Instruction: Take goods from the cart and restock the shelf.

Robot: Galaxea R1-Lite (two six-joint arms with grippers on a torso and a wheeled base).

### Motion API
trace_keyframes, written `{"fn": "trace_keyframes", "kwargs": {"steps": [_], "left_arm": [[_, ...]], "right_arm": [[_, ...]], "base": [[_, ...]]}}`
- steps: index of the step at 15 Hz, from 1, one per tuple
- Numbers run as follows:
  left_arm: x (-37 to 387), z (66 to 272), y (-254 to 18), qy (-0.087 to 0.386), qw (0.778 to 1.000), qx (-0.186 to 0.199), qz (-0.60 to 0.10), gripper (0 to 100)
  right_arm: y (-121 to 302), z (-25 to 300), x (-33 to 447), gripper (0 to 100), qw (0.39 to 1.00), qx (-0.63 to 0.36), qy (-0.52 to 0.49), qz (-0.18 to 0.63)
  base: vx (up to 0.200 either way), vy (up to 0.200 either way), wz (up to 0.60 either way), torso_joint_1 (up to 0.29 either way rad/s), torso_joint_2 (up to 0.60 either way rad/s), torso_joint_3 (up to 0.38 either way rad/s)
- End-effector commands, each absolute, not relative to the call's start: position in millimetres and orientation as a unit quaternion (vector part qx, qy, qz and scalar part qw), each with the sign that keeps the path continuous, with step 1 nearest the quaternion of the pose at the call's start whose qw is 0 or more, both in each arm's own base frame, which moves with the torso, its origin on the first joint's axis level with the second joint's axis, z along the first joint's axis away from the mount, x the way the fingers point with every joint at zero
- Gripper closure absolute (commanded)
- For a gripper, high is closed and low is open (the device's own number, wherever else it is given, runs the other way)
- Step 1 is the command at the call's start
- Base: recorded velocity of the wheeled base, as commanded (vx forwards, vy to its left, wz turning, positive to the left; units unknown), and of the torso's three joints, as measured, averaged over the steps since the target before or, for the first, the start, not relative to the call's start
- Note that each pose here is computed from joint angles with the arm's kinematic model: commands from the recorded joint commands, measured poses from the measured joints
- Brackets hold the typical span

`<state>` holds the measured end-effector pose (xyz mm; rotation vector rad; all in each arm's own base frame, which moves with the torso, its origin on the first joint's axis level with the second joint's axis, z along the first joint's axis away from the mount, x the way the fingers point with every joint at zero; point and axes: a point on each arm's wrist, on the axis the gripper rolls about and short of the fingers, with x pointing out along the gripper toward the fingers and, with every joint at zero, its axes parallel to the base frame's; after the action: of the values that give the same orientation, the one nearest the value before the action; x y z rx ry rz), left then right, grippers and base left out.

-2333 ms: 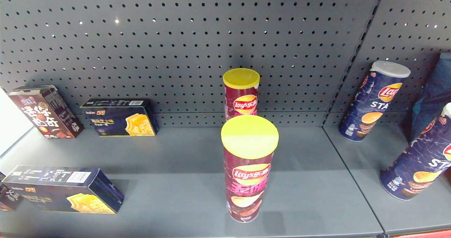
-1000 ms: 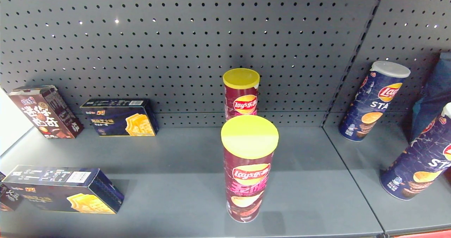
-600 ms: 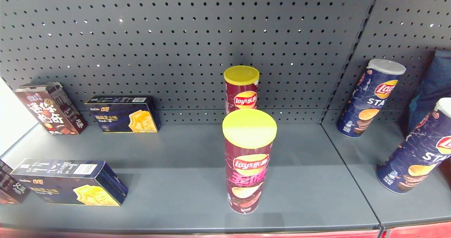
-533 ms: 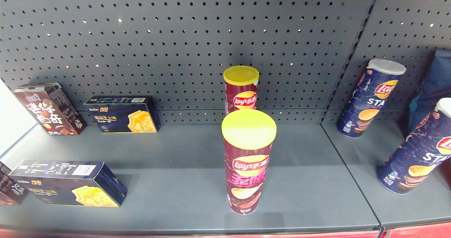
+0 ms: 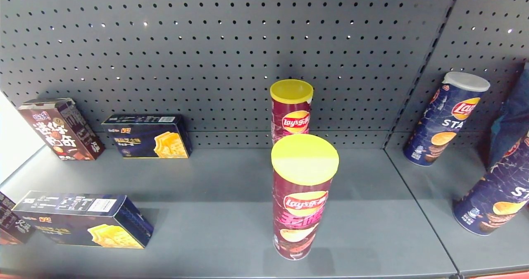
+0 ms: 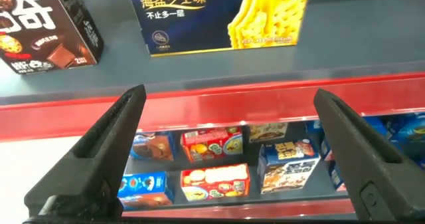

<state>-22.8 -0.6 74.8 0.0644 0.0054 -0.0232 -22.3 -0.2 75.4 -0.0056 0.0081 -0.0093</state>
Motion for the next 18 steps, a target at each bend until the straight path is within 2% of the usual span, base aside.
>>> {"fn": "trace_keyframes", "kwargs": {"steps": [1, 15, 18], "left_arm": [[-22.7, 74.9, -0.7, 0.003, 0.999, 0.034, -0.015, 0], [-22.7, 74.9, -0.6, 0.003, 0.999, 0.033, -0.012, 0], [-22.7, 74.9, -0.8, 0.003, 0.999, 0.032, -0.015, 0]], "right_arm": [[-0.2, 75.5, -22.3, 0, 1.000, -0.003, 0.004, -0.005], [-0.2, 75.5, -22.3, 0, 1.000, -0.003, 0.004, -0.005], [-0.2, 75.5, -22.2, 0, 1.000, -0.002, 0.005, -0.005]], "base": [[0.000, 0.000, 0.00, 0.000, 0.00, 0.000], [0.000, 0.000, 0.00, 0.000, 0.00, 0.000], [0.000, -0.067, 0.00, 0.002, 0.00, 0.001]]}}
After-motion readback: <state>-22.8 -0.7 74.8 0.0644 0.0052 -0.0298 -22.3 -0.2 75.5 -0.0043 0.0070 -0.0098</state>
